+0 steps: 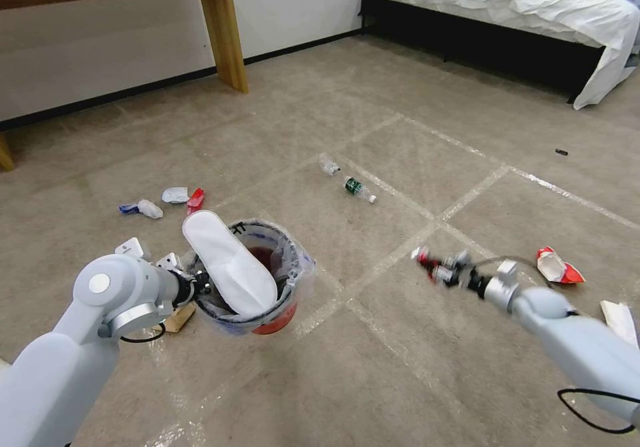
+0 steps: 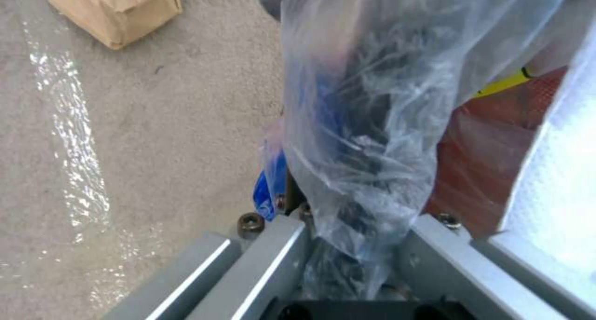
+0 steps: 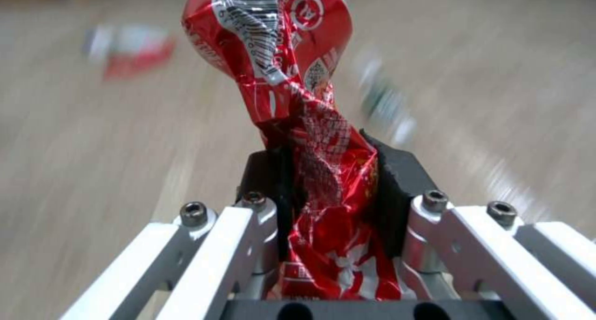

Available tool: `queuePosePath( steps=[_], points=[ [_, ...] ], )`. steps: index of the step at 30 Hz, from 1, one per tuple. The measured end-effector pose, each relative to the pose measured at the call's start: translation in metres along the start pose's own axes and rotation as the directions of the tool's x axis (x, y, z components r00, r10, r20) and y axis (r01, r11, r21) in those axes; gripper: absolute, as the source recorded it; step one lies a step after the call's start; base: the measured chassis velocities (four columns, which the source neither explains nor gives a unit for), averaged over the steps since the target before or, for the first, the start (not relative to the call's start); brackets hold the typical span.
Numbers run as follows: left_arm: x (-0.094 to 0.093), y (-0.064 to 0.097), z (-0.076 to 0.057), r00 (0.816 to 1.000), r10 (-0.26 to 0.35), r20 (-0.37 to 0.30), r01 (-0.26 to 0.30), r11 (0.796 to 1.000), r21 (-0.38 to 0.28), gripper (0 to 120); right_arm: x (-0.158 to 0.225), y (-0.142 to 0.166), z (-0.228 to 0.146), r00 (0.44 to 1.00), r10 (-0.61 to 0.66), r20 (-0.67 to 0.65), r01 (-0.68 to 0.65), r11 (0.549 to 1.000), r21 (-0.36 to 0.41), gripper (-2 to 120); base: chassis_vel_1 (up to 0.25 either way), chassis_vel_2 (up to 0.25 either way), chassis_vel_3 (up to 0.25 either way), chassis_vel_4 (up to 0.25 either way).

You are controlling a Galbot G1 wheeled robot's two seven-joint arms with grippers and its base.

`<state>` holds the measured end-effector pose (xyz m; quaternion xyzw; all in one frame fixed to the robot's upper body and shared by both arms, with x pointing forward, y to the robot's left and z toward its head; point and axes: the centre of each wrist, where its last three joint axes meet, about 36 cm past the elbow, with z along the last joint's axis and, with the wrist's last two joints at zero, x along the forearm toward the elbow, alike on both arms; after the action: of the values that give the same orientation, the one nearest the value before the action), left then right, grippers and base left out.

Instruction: Pick up the trash bin and place the garbage on the floor into it.

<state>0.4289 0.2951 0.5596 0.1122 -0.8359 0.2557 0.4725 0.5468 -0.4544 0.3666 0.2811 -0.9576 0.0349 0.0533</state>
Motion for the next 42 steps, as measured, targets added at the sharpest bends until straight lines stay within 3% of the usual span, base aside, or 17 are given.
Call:
queuePosePath(
  steps=[4,5,8,13,16,21,29,33,36,42],
  points=[
    [0.001,0.0,0.0,1.0,-0.001,0.003,0.001,1.0,-0.002,0,-0.03,0.019,-0.048,0.977,0.004,0.213,0.005,0.999,-0.041,25,0.0,0.0,0.0,0.0],
    [0.001,0.0,0.0,1.0,-0.001,0.003,0.001,1.0,-0.002,0,-0.03,0.019,-0.048,0.977,0.004,0.213,0.005,0.999,-0.041,25,0.0,0.0,0.0,0.0],
    [0.001,-0.001,0.0,1.0,0.005,0.004,-0.005,1.0,0.002,0,-0.059,0.05,-0.091,0.94,-0.041,0.34,0.065,0.996,-0.059,25,0.0,0.0,0.0,0.0],
    [0.002,-0.001,-0.001,1.0,0.01,0.005,-0.01,1.0,0.007,0,-0.081,0.081,-0.112,0.91,-0.096,0.403,0.14,0.987,-0.082,25,0.0,0.0,0.0,0.0],
    [0.003,-0.001,-0.001,1.0,0.014,0.01,-0.014,1.0,0.01,0,-0.104,0.115,-0.13,0.871,-0.157,0.465,0.24,0.963,-0.124,25,0.0,0.0,0.0,0.0],
    [0.005,-0.002,0.0,1.0,0.022,0.012,-0.023,1.0,0.011,0,-0.128,0.146,-0.139,0.832,-0.241,0.5,0.358,0.922,-0.151,25,0.0,0.0,0.0,0.0],
    [0.007,-0.003,-0.001,0.999,0.032,0.014,-0.032,0.999,0.016,0,-0.188,0.237,-0.135,0.734,-0.442,0.515,0.579,0.804,-0.135,25,0.0,0.0,0.0,0.0],
    [0.007,-0.004,-0.001,0.999,0.033,0.014,-0.033,0.999,0.016,0,-0.195,0.249,-0.133,0.725,-0.468,0.506,0.599,0.79,-0.127,25,0.0,0.0,0.0,0.0],
    [0.006,-0.005,-0.001,0.999,0.037,0.011,-0.038,0.999,0.017,0,-0.21,0.28,-0.119,0.703,-0.537,0.465,0.649,0.753,-0.112,25,0.0,0.0,0.0,0.0],
    [0.004,-0.006,0.0,0.999,0.039,0.008,-0.039,0.999,0.02,0,-0.214,0.298,-0.104,0.69,-0.595,0.412,0.68,0.728,-0.086,25,0.0,0.0,0.0,0.0]
  ],
)
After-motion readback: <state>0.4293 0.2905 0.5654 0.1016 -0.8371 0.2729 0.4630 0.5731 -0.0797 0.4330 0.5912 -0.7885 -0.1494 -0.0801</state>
